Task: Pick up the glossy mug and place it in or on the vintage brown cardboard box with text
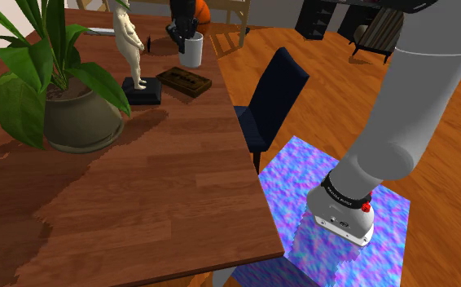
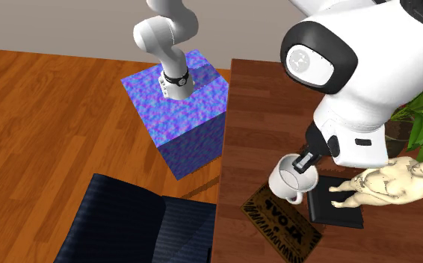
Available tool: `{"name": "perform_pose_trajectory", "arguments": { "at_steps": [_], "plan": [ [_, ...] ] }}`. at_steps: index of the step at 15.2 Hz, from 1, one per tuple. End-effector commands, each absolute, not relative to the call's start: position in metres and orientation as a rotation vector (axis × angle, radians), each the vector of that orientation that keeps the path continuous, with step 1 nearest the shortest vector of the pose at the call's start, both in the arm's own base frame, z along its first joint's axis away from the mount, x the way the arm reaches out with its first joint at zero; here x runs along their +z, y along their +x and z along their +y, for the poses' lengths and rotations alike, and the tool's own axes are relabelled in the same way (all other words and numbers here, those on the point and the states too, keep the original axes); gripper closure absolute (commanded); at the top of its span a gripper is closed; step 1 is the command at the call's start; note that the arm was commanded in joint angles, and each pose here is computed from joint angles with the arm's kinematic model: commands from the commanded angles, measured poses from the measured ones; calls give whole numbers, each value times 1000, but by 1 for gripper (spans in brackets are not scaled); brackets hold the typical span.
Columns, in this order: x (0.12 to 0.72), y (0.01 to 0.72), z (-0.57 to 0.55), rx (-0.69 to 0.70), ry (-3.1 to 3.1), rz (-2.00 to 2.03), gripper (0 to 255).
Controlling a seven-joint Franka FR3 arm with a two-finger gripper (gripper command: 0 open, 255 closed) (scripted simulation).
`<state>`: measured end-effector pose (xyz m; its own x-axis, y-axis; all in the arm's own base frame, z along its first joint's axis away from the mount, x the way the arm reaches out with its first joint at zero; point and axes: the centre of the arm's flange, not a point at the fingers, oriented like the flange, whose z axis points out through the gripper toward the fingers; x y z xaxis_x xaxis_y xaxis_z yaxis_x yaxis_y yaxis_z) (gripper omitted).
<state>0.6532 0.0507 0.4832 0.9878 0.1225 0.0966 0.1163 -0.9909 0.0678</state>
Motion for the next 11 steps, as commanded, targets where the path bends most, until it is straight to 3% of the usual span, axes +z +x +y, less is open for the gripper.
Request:
{"name": "perform_pose_trajectory", "arguments": {
  "at_steps": [1, 7, 11],
  "plan": [
    [487, 676, 39, 156, 3070, 185, 255],
    [493, 746, 6, 156, 3070, 185, 255],
    [472, 746, 6, 156, 3070, 185, 255]
  ]
}}
